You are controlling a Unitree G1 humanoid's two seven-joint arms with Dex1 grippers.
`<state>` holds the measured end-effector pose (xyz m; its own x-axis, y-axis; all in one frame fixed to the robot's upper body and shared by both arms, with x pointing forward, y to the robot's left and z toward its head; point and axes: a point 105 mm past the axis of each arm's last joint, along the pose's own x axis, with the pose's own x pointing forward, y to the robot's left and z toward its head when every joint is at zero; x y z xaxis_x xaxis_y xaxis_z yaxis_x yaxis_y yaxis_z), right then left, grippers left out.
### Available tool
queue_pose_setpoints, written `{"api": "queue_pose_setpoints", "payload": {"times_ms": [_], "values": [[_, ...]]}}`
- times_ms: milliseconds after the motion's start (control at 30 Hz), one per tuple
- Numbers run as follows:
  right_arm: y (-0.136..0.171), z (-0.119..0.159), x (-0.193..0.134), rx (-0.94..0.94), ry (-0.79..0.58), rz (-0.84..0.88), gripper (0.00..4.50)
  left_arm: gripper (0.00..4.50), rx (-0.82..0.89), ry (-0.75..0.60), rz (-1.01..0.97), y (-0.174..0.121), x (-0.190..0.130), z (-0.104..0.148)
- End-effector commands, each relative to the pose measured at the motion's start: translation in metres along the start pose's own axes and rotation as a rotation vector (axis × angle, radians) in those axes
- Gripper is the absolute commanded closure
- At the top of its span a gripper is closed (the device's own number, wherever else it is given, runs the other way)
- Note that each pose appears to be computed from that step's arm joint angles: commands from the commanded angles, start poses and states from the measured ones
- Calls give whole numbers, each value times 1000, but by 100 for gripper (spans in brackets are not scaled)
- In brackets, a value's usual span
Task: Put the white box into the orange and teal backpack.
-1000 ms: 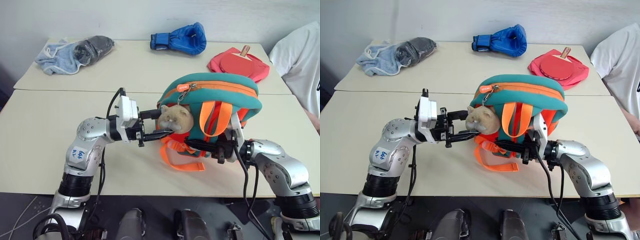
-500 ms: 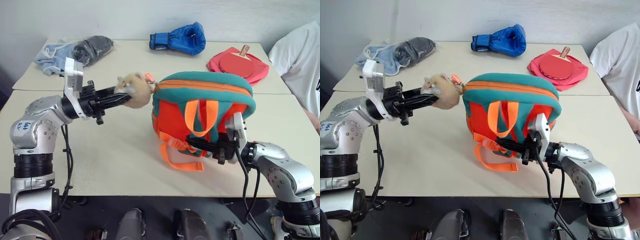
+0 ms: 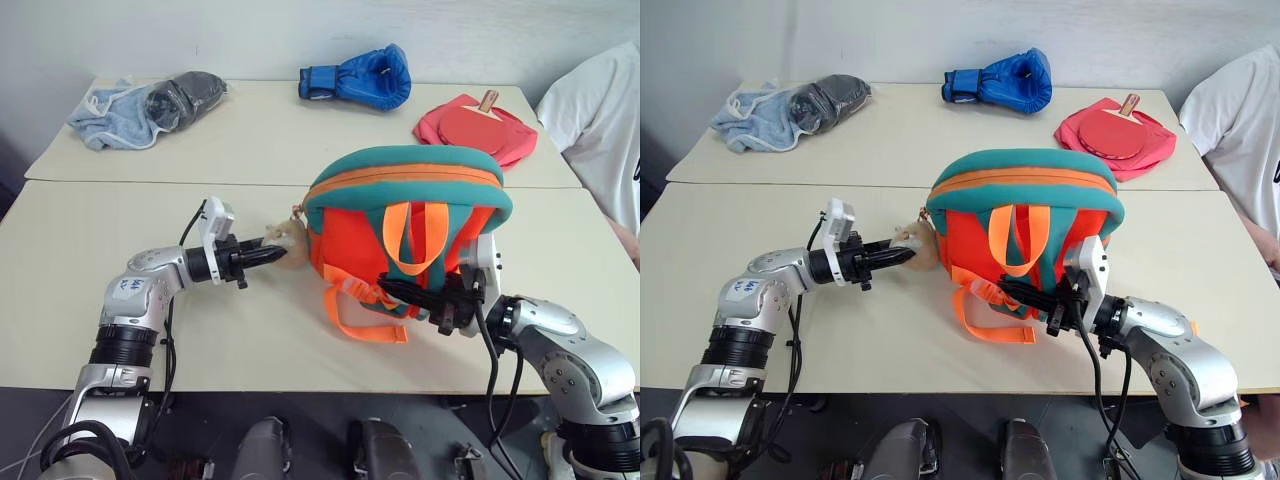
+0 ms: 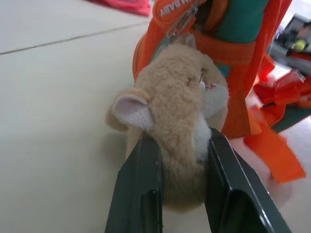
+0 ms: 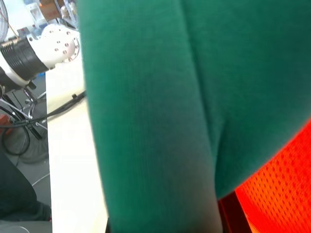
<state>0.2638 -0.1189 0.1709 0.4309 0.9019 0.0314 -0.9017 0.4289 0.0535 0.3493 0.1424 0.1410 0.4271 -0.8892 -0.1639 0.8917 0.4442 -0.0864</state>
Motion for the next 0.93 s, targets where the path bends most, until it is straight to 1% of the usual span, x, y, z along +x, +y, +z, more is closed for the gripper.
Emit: {"api": "queue_pose_setpoints", "payload": {"times_ms": [33, 67, 133, 167, 200, 233, 267, 400, 500, 533, 633, 700, 767, 833, 867, 933], "values": [[3, 15, -2, -34, -84, 0, 450, 375, 81, 114, -11, -7, 4, -26], [2, 16, -2, -32, -104, -12, 450, 375, 106, 123, 5, -5, 3, -28], [1, 16, -2, -14, -128, -13, 381, 375, 173, 18, 91, 3, 1, -11], [-1, 14, -3, -23, -118, -20, 356, 344, 176, -26, 95, 4, -3, -2], [-4, 17, -6, -67, -118, -31, 320, 311, 211, -44, 79, 1, -16, 7], [-6, 19, -10, -88, -113, -32, 286, 286, 234, -52, 64, -1, -28, 13], [-7, 20, -14, -101, -111, -31, 249, 251, 251, -55, 56, -3, -36, 17], [-13, 29, -44, -202, -34, -48, 113, 126, 261, -1, 41, -12, -73, 16], [-18, 20, -85, -240, 123, -62, 17, 41, 305, 45, 83, -18, -107, 14], [-20, 16, -101, -249, 172, -73, 0, 11, 332, 75, 117, -18, -118, 10], [-37, 9, -144, -334, 256, -159, 0, 11, 400, 167, 198, -22, -149, -6], [-47, 8, -157, -371, 269, -204, 0, 11, 397, 177, 237, -23, -158, -12], [-53, 0, -163, -421, 329, -191, 0, 11, 388, 201, 270, -26, -165, -25], [-56, -7, -167, -430, 364, -173, 0, 11, 374, 244, 282, -29, -168, -36], [-58, -8, -168, -443, 360, -172, 0, 11, 370, 262, 277, -31, -167, -39], [-64, -14, -166, -445, 350, -185, 0, 11, 376, 236, 298, -30, -160, -35]]}}
